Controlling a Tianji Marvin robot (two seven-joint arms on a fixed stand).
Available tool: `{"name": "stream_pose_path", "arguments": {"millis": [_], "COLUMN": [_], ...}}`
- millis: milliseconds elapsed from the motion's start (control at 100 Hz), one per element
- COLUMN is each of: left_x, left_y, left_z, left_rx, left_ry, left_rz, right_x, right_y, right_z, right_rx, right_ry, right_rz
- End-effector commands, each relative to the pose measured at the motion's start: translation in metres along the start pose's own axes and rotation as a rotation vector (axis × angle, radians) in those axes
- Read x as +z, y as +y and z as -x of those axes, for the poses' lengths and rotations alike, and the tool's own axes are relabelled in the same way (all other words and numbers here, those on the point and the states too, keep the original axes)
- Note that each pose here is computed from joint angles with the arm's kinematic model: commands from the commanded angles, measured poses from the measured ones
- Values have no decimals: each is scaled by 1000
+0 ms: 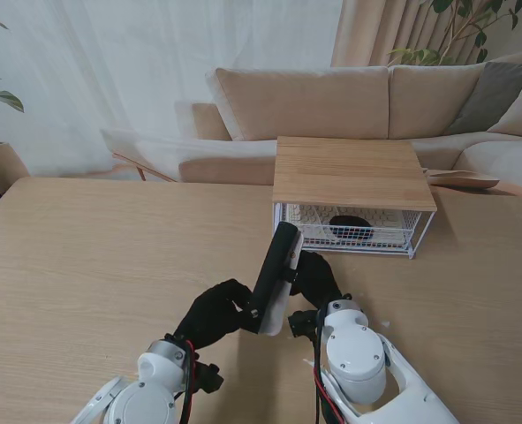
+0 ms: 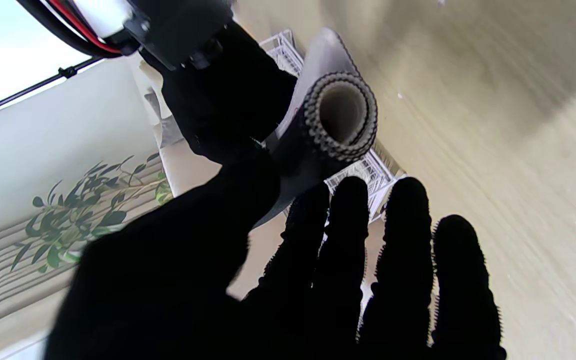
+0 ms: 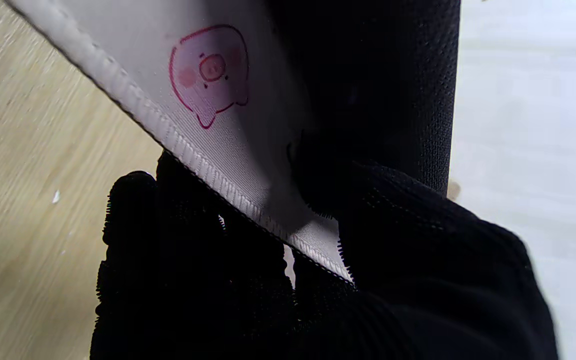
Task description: Unroll the mouse pad and set up the keyboard and mouse from the tabletop organizer
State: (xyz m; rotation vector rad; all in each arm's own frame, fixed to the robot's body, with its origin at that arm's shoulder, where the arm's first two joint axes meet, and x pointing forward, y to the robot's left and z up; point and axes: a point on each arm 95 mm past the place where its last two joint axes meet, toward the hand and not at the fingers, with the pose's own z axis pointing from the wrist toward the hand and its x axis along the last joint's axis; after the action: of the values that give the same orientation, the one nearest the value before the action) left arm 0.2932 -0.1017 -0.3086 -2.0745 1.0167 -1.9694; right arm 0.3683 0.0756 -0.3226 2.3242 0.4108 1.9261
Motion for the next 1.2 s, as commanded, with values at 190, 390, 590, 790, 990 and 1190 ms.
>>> {"name": "stream_pose_path", "arguments": {"millis": [190, 390, 590, 790, 990, 1190], "left_x": [-5, 17, 41, 58, 73, 91], "left_y": [-16, -36, -50, -45, -30, -6], "left_z": [-1, 9, 29, 47, 60, 56], "left_rx": [40, 191, 501, 717, 782, 796], "left_ry": [17, 48, 235, 380, 407, 428], "left_rz": [-17, -74, -26, 113, 185, 221], "right_x": [1, 4, 7, 12, 12, 13], "right_y": [7, 9, 9, 7, 6, 2], "right_z": [12, 23, 30, 34, 38, 40], "right_rx": [-159, -322, -347, -389, -456, -469], "right_ry": [-93, -117, -223, -281, -311, -332], "right_rz": [18, 9, -31, -53, -85, -92]}}
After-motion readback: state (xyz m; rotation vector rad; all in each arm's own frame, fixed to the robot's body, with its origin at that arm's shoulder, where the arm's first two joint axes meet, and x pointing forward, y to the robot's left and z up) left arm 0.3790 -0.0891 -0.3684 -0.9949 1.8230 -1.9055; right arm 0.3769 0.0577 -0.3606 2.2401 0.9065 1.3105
